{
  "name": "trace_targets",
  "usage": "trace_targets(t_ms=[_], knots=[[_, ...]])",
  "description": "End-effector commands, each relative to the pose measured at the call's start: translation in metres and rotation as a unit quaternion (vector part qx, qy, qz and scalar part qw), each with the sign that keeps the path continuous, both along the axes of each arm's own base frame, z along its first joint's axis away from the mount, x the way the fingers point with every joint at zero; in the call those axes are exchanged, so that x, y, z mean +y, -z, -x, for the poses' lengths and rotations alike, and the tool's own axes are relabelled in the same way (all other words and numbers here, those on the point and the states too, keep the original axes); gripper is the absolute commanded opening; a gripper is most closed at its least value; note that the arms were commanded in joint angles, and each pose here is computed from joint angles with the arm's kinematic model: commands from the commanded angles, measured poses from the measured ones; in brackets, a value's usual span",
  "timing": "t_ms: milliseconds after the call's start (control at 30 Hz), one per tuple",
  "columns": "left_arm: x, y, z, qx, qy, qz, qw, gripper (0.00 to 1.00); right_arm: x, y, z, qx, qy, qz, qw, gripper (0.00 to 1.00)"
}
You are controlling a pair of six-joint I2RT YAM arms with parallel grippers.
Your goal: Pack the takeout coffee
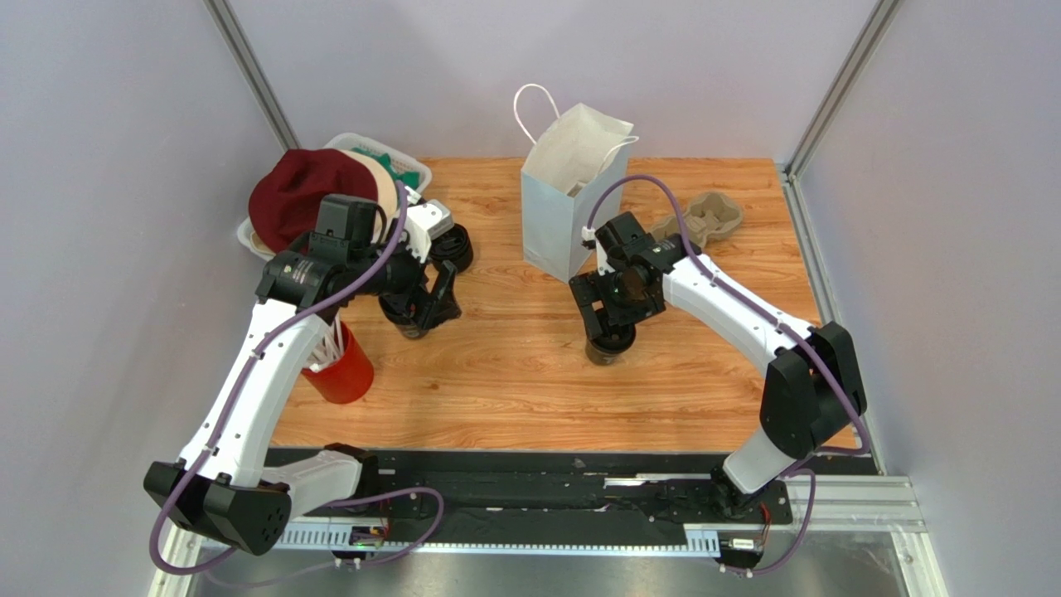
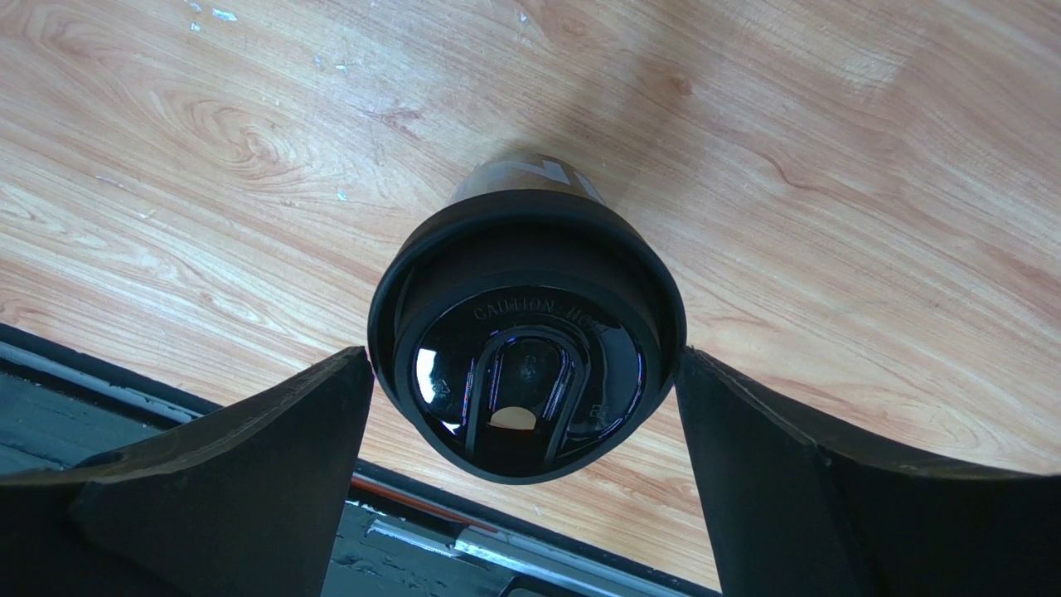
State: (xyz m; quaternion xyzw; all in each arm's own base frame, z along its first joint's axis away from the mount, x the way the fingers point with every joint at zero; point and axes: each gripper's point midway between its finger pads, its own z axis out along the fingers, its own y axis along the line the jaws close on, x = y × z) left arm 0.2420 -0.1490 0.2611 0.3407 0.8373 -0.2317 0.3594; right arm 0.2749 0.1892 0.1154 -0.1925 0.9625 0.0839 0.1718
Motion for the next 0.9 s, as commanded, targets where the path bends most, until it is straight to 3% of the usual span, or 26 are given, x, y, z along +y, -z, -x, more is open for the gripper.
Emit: trace_targets(t_ms=[0, 200, 333, 600, 867], knots=[[0.000, -0.007, -0.002, -0.016, -0.005, 0.008, 1.000, 0.99, 0.006, -0.009, -0.007, -0.025, 0.006, -0.003, 1.000, 0.95], [0.000, -0.006, -0.004, -0.015, -0.006, 0.008, 1.000, 0.99, 0.006, -0.010, -0.008, -0.031, 0.004, -0.005, 1.000, 0.89], [0.000, -0.007, -0.003, -0.016, -0.006, 0.009, 1.000, 0.99, 0.010, -0.009, -0.008, -0.026, -0.006, -0.013, 1.000, 0.78], [0.000, -0.007, -0.003, -0.015, -0.005, 0.009, 1.000, 0.99, 0.012, -0.015, -0.008, -0.037, -0.016, -0.016, 0.999, 0.76], [0.001, -0.008, -0.002, -0.017, -0.006, 0.008, 1.000, 0.99, 0.013, -0.032, -0.010, -0.060, -0.043, -0.024, 0.997, 0.58]])
